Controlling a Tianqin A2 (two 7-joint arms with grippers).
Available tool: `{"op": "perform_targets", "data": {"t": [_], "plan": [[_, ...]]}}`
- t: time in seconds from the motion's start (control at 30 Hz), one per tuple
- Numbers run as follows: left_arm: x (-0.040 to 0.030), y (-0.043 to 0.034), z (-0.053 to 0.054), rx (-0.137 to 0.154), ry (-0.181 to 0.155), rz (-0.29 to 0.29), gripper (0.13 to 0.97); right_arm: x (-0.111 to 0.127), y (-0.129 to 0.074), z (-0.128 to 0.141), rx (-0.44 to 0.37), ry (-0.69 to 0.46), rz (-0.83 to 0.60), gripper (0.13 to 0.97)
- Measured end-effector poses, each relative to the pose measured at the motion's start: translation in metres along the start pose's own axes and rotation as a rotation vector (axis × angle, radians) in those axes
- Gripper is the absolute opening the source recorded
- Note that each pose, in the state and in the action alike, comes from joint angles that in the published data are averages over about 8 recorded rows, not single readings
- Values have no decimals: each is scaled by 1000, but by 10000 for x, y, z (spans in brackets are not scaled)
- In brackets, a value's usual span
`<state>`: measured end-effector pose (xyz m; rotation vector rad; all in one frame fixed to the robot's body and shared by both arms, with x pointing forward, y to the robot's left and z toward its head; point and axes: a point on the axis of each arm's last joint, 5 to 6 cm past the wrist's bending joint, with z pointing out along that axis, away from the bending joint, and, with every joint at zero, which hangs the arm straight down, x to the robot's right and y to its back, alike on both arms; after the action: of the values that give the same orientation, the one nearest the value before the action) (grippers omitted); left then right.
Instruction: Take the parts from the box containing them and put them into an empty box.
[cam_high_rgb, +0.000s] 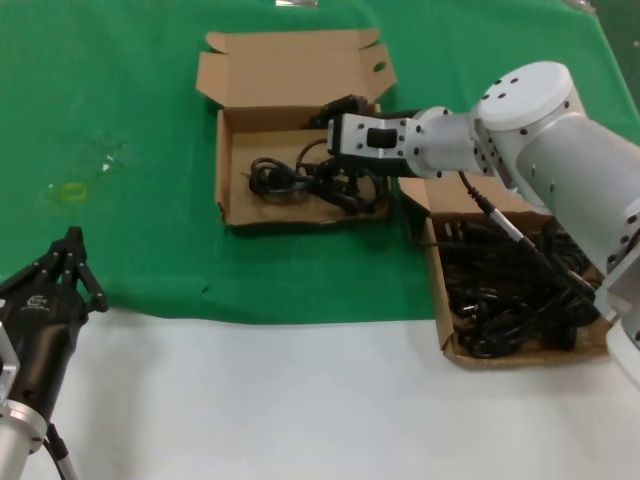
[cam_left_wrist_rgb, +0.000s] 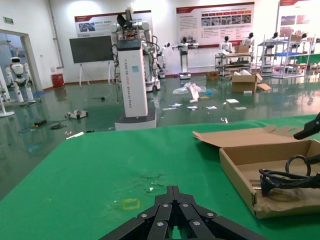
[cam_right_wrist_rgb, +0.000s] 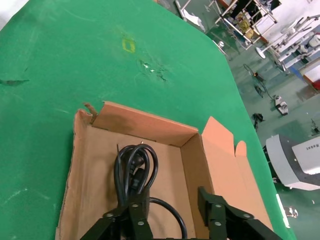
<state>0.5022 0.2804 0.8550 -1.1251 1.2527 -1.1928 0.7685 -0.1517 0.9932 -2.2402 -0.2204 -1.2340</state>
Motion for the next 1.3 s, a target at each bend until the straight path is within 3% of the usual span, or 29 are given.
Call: {"op": "perform_targets", "data": {"t": [0.33,0.63,0.73,0.83,1.0,1.13,1.3], "plan": [[0,0,0,0,0,0,144,8,2,-4,6,7,1,453],[0,0,0,0,0,0,167,-45,0,16,13,8,17,665],[0,0,0,0,0,0,174,-143,-2,50,26,10,47,665],[0,0,0,0,0,0,174,-282,-4,91,43,14,90,729],[0,0,0,0,0,0,238,-540,-12,147,75,27,179,837],[0,0,0,0,0,0,277,-746,-16,169,98,44,256,874],[0,0,0,0,0,0,386,-985,-13,162,120,71,354,937]]}}
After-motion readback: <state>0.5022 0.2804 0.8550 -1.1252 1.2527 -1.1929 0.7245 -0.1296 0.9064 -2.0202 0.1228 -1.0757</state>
